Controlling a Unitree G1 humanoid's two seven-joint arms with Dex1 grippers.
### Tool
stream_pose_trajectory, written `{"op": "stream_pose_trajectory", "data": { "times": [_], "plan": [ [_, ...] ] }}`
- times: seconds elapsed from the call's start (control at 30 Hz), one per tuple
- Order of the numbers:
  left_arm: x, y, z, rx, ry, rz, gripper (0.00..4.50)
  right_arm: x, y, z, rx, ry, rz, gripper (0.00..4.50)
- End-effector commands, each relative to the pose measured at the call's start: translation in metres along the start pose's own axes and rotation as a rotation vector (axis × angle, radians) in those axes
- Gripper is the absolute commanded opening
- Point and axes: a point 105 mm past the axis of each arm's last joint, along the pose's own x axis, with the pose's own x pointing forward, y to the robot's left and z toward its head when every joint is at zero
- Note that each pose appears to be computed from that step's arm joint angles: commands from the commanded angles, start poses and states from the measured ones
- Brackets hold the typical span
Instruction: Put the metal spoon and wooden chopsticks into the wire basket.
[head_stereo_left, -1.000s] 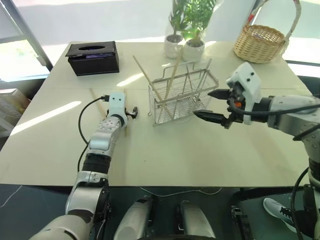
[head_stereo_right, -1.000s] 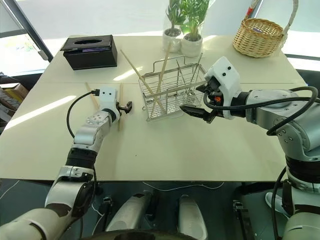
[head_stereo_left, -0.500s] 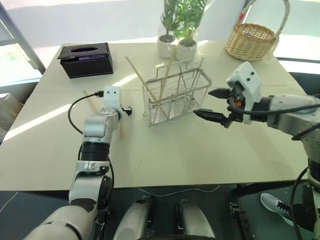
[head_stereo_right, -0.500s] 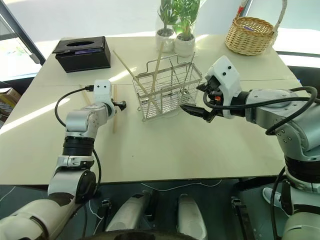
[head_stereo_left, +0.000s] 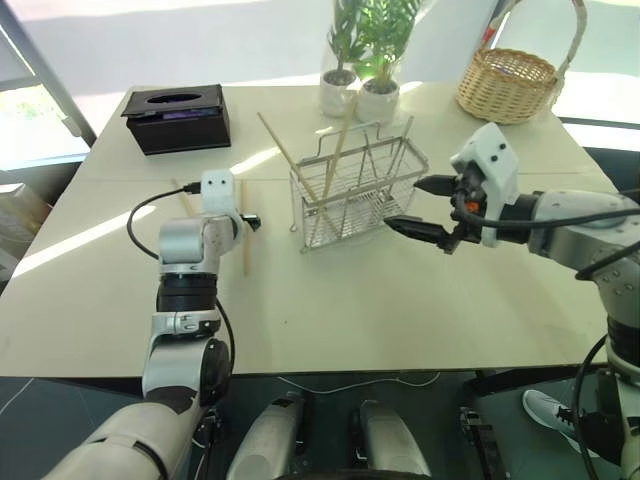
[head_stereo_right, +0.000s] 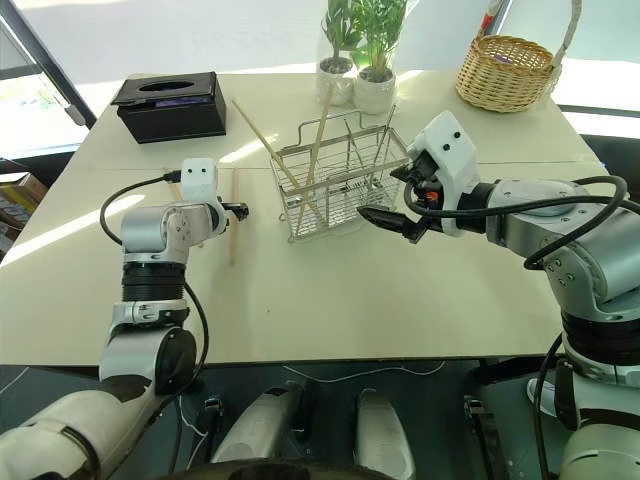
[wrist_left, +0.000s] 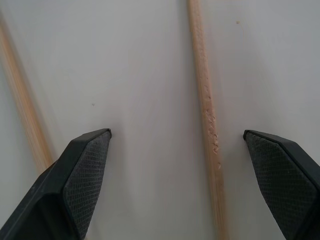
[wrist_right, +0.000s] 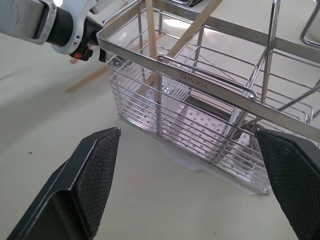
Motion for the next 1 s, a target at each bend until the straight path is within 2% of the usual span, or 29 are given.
{"op": "stream_pose_trajectory", "data": {
  "times": [0.03, 0.2, 0.23, 0.33, 0.5, 0.67, 0.77, 0.87, 1.0],
  "plan": [
    [0.005, 0.006, -0.020, -0.004, 0.076, 0.012, 4.50, -0.005, -0.003, 0.008, -0.026, -0.035, -0.024, 4.45],
    [0.005, 0.005, -0.019, 0.003, 0.067, 0.005, 4.50, -0.005, -0.003, 0.008, -0.028, -0.035, -0.026, 4.45],
    [0.005, 0.005, -0.019, 0.000, 0.066, 0.002, 3.94, -0.005, -0.003, 0.008, -0.028, -0.035, -0.026, 4.50],
    [0.005, 0.003, -0.020, -0.009, 0.063, -0.006, 2.69, -0.005, -0.003, 0.008, -0.029, -0.034, -0.027, 4.50],
    [0.005, 0.003, -0.020, -0.011, 0.062, -0.007, 0.06, -0.005, -0.004, 0.008, -0.029, -0.034, -0.030, 4.50],
    [0.005, 0.002, -0.019, 0.002, 0.053, -0.016, 0.06, -0.005, -0.005, 0.007, -0.026, -0.032, -0.032, 4.50],
    [0.005, 0.004, -0.008, 0.038, -0.025, -0.014, 0.06, -0.004, -0.006, 0.005, -0.018, -0.034, -0.043, 4.50],
    [-0.005, 0.008, 0.032, 0.035, -0.257, -0.024, 0.06, -0.004, -0.011, 0.003, -0.005, -0.035, -0.066, 4.50],
    [-0.041, 0.004, 0.093, -0.013, -0.591, -0.170, 0.06, -0.003, -0.015, -0.001, 0.006, -0.035, -0.097, 4.50]
  ]
}}
